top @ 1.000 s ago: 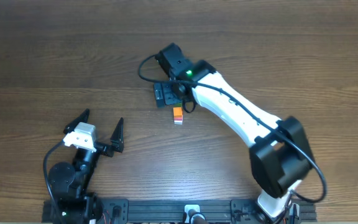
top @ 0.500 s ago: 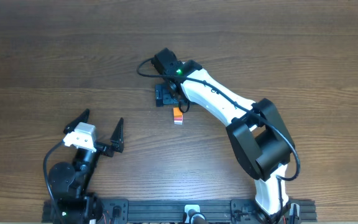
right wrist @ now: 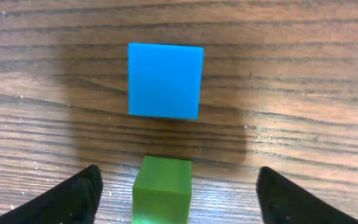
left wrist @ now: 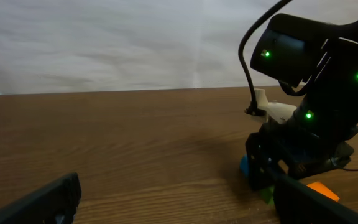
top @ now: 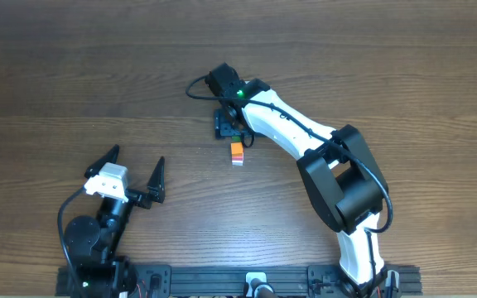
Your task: Stack Cubes
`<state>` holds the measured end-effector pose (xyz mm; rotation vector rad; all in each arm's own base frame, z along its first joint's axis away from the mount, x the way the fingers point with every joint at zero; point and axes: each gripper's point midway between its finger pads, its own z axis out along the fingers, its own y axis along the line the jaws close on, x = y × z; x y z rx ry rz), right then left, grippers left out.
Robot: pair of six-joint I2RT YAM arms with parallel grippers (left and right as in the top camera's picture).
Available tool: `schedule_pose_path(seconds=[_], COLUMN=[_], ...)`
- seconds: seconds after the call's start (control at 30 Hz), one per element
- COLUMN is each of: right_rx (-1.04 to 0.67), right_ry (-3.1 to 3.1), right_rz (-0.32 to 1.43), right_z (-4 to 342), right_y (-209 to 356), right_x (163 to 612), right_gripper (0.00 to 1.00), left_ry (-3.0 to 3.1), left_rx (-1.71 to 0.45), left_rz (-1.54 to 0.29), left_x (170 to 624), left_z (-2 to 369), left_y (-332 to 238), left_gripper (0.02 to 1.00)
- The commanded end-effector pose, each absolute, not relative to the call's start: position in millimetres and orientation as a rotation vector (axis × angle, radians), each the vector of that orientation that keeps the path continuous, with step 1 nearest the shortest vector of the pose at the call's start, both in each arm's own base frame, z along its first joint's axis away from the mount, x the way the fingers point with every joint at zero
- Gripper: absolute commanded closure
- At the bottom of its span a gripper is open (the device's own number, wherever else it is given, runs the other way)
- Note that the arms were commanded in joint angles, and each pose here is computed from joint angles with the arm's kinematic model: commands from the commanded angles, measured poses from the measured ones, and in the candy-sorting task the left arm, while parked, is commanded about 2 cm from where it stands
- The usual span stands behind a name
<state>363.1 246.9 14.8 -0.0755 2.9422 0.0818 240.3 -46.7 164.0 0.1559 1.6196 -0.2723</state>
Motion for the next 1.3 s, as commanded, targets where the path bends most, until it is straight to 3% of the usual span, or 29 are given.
schedule_pose_path(seconds=[0.03, 0.3, 0.5, 0.73, 0.9, 1.3], right_rx=[-0.069, -0.079, -0.088, -0.099, -0.107, -0.111], right_ry=[2.919, 2.921, 2.927, 2.935, 2.936, 2.939], right_rz=[0.062, 0.062, 0.059, 0.078, 0.083, 0.081], right_z=[17, 17, 16, 16, 16, 16], right_y=[245, 247, 249, 253, 255, 256], right_x=[372, 370, 367, 364, 362, 361], right_gripper=[0.292, 0.454, 0.476, 0.641, 0.663, 0.866], left_ry=[1.620, 1.620, 1.620, 1.620, 1.620, 1.620], left_rx=[0.169, 0.169, 0.169, 0.169, 0.169, 0.169], left_rz=[-0.269, -0.269, -0.268, -0.269, -0.268, -0.269], left_x=[240, 240, 240, 240, 240, 240], left_z=[162, 162, 162, 162, 162, 162], left_y=[-47, -47, -47, -47, -47, -47], left_gripper=[0.020, 0.023, 0.020, 0.023, 0.020, 0.020])
